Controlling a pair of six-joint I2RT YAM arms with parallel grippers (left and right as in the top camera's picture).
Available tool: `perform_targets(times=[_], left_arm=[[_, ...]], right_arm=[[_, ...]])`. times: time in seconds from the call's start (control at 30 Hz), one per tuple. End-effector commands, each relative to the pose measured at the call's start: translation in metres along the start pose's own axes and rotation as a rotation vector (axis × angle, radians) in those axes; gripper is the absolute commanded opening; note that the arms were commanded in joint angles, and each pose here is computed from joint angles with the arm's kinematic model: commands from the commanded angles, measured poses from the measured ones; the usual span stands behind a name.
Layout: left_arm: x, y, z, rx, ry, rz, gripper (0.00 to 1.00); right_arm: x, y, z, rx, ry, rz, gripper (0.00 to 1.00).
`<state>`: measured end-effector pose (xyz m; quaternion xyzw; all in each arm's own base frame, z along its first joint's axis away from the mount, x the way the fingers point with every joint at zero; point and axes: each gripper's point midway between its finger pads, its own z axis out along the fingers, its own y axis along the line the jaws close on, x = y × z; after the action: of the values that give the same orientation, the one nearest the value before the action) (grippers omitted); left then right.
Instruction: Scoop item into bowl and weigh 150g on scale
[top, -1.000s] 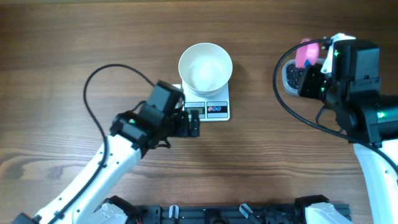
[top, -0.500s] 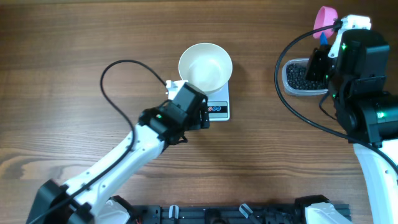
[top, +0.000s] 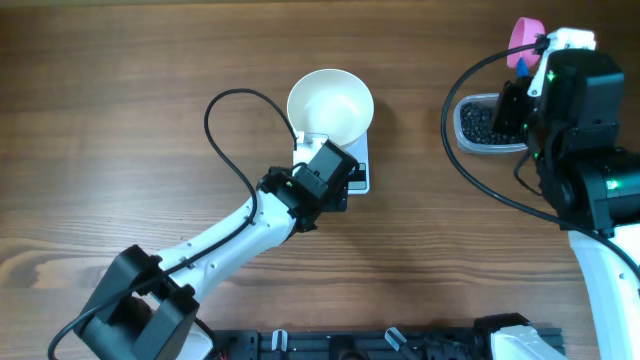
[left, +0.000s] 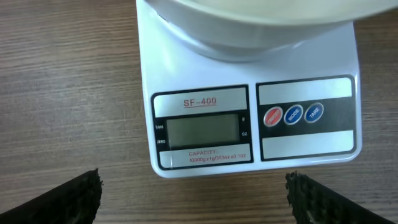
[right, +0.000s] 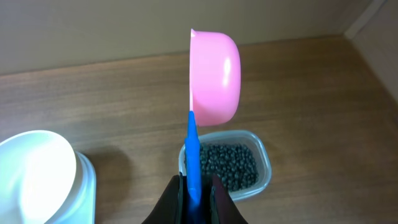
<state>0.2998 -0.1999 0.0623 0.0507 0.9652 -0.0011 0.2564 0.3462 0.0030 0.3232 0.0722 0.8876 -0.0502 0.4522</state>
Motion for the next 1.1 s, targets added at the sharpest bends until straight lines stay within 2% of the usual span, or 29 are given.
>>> perform_targets(times=[0.0, 0.17, 0.43, 0.63, 0.8, 1.07], left_arm=[[0.003, 0.006, 0.0, -0.033, 0.009, 0.033, 1.0], [0.001, 0.01, -0.019, -0.018, -0.001, 0.027, 1.0], [-0.019, -0.001, -0.076, 0.212, -0.084, -0.05, 1.0], [0.01, 0.009, -0.038, 0.178, -0.045, -0.055, 1.0], [0.0, 0.002, -0.017, 0.205, -0.106, -0.088, 1.0], [-0.006, 0.001, 0.005, 0.199, -0.11, -0.162, 1.0]], right_arm=[[-0.005, -0.005, -0.002, 0.022, -0.008, -0.001, 0.04], [0.006, -0.007, -0.002, 0.029, 0.033, -0.013, 0.04], [0.018, -0.007, -0.003, 0.027, 0.084, -0.005, 0.04], [0.01, -0.005, -0.003, 0.021, 0.049, 0.005, 0.04], [0.008, -0.004, -0.003, 0.015, 0.044, 0.006, 0.04], [0.01, 0.002, -0.003, -0.02, 0.051, 0.008, 0.04]])
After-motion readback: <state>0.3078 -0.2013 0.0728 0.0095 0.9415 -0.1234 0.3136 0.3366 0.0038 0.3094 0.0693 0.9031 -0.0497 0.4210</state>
